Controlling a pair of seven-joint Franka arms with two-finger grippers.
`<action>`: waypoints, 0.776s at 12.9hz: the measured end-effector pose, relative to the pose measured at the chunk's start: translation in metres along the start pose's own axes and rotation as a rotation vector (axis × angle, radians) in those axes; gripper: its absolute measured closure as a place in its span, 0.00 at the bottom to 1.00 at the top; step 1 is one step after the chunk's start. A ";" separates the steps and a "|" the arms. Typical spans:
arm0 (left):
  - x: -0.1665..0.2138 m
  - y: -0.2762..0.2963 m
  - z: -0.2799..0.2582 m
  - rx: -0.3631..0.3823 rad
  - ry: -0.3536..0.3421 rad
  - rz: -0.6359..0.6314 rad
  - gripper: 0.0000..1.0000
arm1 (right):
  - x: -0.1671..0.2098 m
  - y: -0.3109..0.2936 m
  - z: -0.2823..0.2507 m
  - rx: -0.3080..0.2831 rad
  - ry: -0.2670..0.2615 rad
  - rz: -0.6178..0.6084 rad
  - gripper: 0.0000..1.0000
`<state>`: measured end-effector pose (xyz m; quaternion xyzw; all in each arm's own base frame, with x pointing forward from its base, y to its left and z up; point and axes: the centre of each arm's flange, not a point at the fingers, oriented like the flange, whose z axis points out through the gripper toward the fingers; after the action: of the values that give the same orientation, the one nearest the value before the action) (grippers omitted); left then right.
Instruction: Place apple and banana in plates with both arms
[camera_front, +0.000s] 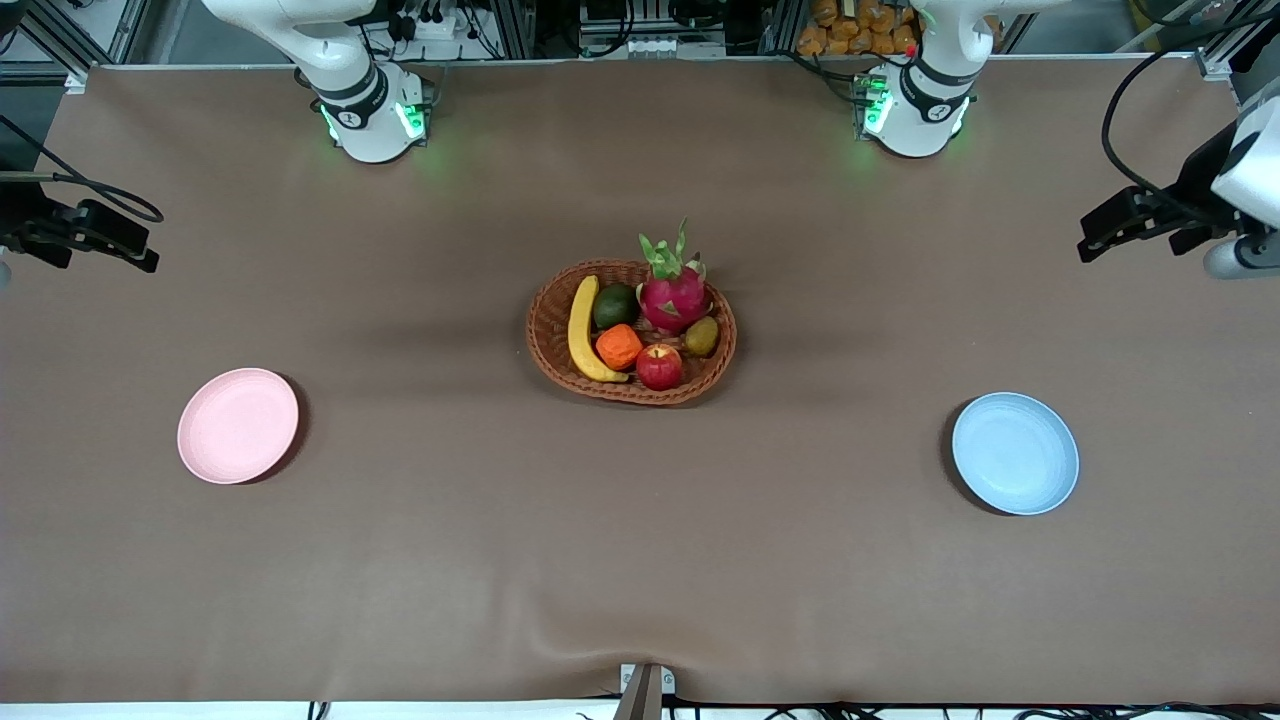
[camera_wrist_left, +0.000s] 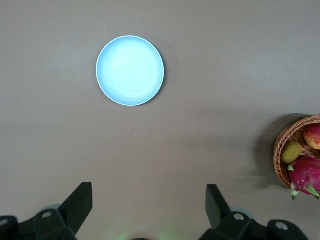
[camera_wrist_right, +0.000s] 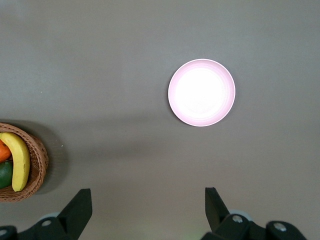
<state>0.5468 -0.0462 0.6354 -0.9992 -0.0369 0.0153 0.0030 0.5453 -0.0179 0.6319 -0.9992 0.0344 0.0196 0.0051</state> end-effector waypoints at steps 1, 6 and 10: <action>0.001 0.000 0.000 0.000 0.001 0.000 0.00 | 0.000 0.000 0.000 0.000 0.000 0.000 0.00; -0.001 0.005 -0.005 -0.001 0.006 0.009 0.00 | 0.000 0.000 0.000 0.000 0.000 0.000 0.00; 0.000 0.039 0.011 0.000 -0.027 0.067 0.00 | 0.000 0.000 0.000 0.000 0.000 0.000 0.00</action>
<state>0.5494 -0.0852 0.6243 -0.9996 -0.0035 0.0288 0.0021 0.5453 -0.0178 0.6319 -0.9992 0.0343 0.0195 0.0051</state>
